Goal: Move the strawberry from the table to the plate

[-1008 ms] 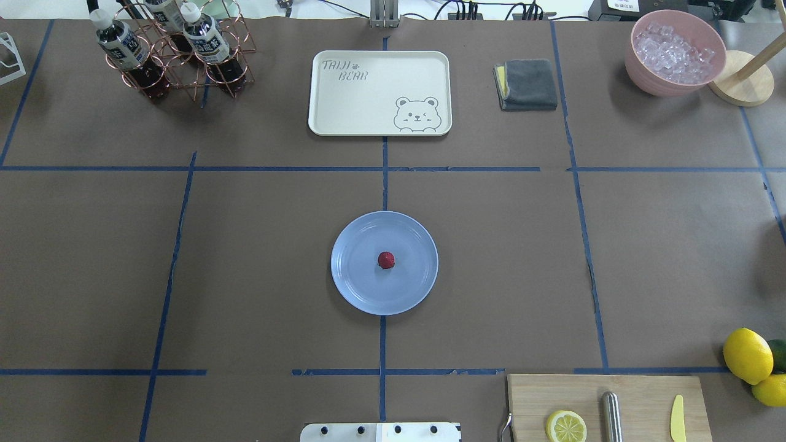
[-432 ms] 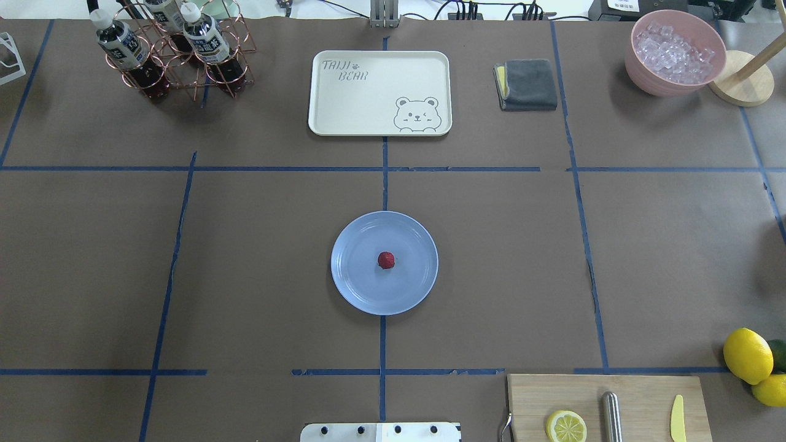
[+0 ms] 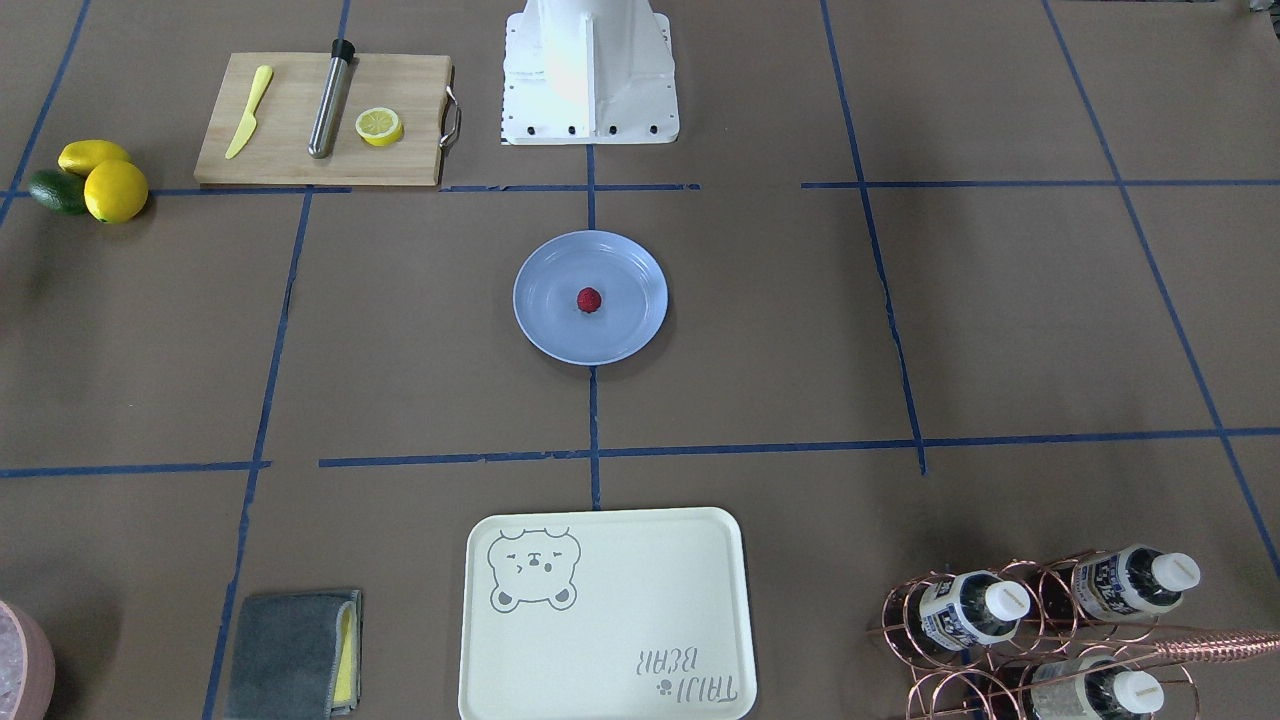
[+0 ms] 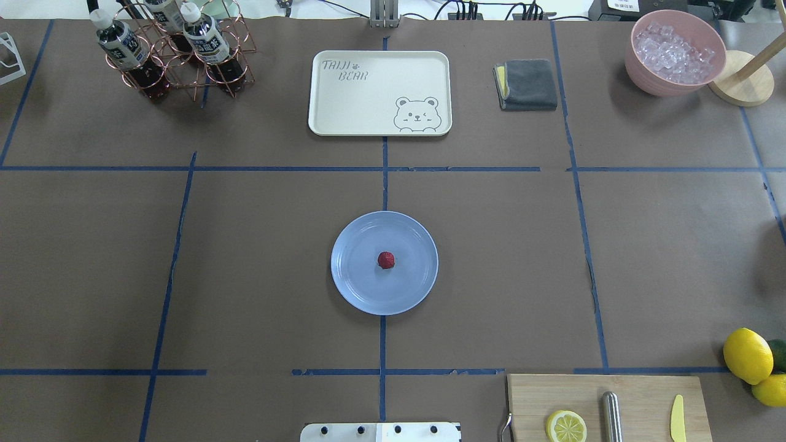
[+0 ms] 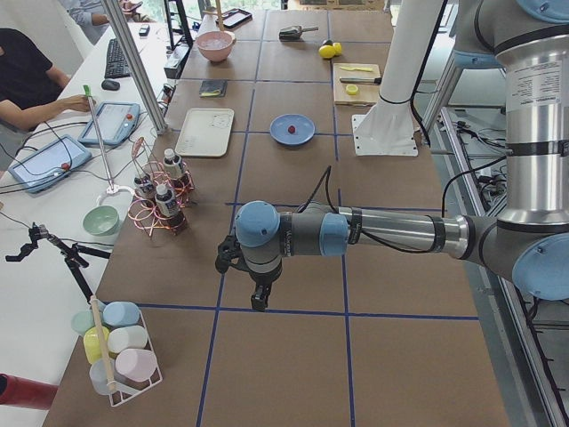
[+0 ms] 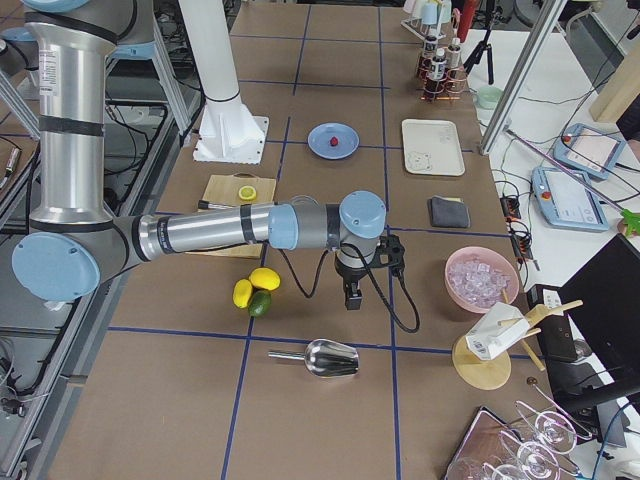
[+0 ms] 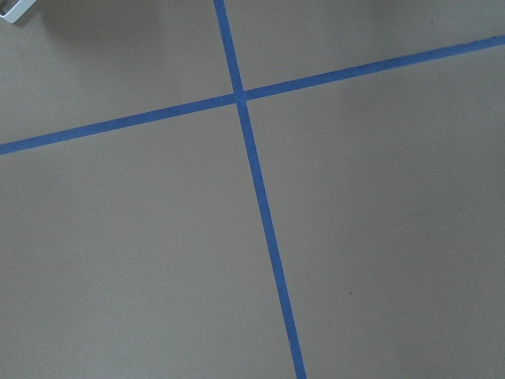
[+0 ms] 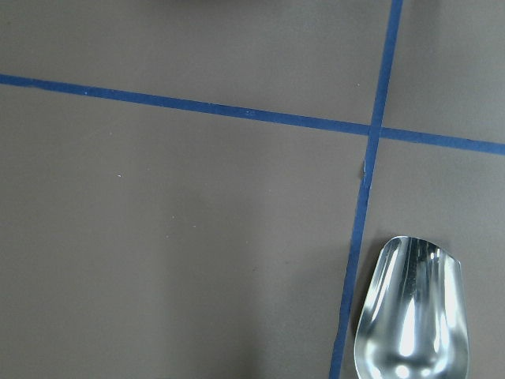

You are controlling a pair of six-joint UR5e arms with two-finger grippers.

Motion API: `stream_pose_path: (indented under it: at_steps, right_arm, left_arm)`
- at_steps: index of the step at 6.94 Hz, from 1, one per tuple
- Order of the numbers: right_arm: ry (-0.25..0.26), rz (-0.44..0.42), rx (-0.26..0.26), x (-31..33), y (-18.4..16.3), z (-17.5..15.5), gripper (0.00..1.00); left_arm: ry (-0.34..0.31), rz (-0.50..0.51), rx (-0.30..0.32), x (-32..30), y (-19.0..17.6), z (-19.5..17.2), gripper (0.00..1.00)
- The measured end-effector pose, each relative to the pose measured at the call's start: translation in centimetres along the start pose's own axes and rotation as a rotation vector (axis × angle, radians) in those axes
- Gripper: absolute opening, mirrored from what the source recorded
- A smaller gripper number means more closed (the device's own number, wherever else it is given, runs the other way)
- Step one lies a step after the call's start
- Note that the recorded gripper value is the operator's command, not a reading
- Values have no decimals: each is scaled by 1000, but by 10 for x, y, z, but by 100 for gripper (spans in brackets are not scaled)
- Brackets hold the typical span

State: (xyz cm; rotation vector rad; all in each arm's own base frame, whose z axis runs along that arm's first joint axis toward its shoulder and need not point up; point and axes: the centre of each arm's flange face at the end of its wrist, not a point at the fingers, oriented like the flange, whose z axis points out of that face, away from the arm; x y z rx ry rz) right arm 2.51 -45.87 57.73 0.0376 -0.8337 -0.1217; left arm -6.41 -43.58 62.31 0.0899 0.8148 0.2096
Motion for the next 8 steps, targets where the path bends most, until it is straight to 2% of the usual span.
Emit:
stream_pose_path:
  at_steps: [2,8]
  right_arm:
    - [-4,24,0,-1,0,0,100]
    - [-5,27,2,-2,0,-1,100]
  left_arm:
    - [-4,-2,-3,-2,2,2,100]
    - [-7,10,2,1,2,-1,100]
